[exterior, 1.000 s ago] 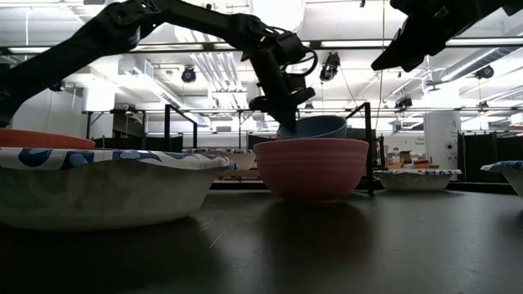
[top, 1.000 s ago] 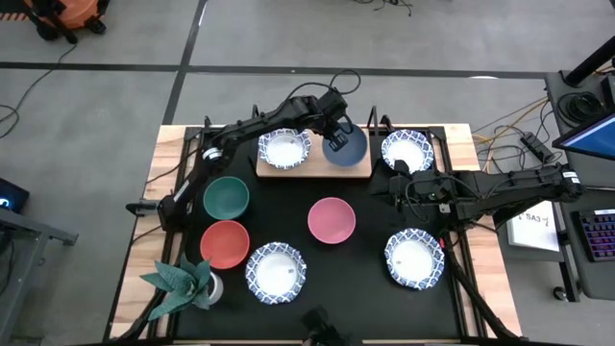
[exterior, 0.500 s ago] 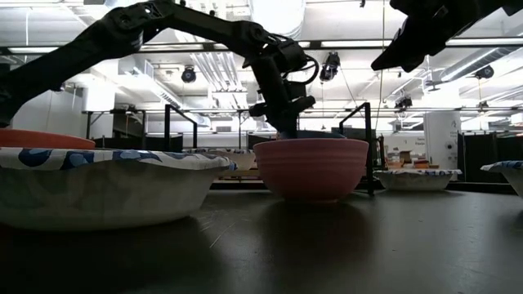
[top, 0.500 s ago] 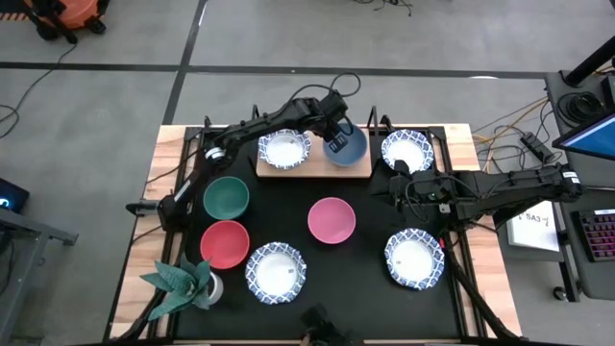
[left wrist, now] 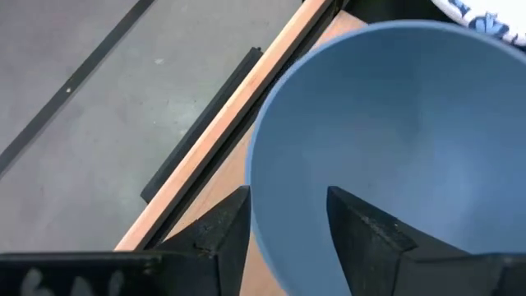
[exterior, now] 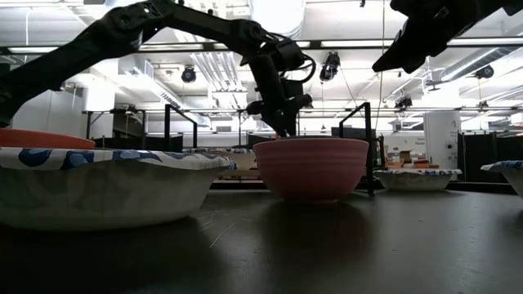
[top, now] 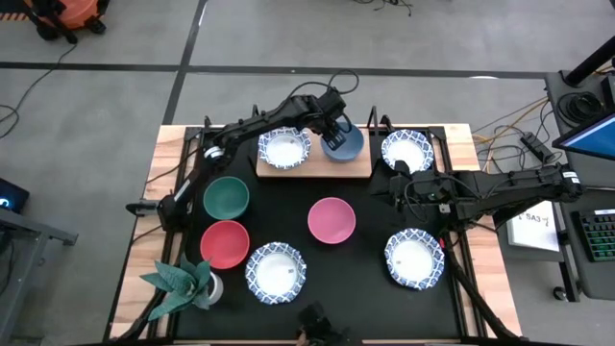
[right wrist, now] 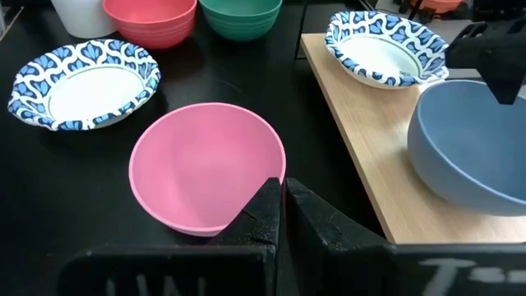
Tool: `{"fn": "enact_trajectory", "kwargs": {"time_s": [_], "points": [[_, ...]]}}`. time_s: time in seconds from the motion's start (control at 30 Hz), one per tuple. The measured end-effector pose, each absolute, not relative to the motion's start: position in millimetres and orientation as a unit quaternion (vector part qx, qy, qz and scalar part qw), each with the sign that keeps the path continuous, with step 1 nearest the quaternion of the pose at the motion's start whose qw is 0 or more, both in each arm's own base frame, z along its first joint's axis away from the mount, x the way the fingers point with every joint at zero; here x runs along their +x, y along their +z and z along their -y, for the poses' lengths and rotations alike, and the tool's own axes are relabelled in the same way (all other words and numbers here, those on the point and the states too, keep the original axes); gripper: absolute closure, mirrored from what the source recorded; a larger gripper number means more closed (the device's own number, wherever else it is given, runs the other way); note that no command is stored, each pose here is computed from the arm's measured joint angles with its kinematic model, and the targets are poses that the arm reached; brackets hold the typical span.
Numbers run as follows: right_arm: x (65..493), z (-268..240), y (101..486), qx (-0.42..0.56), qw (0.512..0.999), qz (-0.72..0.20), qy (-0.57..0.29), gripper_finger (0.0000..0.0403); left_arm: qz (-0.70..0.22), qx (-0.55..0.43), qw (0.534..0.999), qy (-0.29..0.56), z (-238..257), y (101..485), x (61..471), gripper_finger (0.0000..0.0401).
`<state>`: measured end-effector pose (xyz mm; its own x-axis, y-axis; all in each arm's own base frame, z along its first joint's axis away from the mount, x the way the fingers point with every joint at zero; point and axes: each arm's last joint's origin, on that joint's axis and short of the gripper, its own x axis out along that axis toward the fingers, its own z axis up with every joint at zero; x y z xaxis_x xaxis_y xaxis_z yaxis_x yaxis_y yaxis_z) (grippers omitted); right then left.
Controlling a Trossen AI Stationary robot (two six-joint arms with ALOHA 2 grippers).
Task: Place and stack bowls onto a shelf
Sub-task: Put the blue bowl on the shelf, then stack the pink bowl on top of the blue bowl on the shelf
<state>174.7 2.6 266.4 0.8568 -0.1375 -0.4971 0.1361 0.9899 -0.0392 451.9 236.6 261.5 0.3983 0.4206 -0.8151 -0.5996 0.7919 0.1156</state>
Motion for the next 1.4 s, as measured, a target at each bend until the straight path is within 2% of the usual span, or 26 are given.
{"fn": "enact_trajectory", "kwargs": {"time_s": [0.23,0.4,0.7,0.97,1.2,1.4], "points": [[175,-3,266,0.005,0.963,-0.258,-0.073,0.0394,-0.481,-0.080,0.823,0.291,-221,289,436,0.0255],[175,-3,262,0.016,0.963,-0.257,-0.076,0.0394,-0.508,-0.048,0.823,0.250,-182,313,429,0.0255],[174,-3,241,0.076,0.957,-0.265,-0.094,0.0394,-0.504,0.015,0.846,0.172,-107,344,427,0.0255],[171,-2,215,0.144,0.943,-0.276,-0.116,0.0394,-0.472,0.036,0.872,0.127,-49,335,402,0.0255],[177,-2,214,0.172,0.942,-0.260,-0.125,0.0394,-0.372,0.025,0.923,0.093,-3,322,344,0.0255],[197,-3,232,0.175,0.947,-0.241,-0.123,0.0394,-0.303,0.060,0.949,0.055,15,297,290,0.0255]]}}
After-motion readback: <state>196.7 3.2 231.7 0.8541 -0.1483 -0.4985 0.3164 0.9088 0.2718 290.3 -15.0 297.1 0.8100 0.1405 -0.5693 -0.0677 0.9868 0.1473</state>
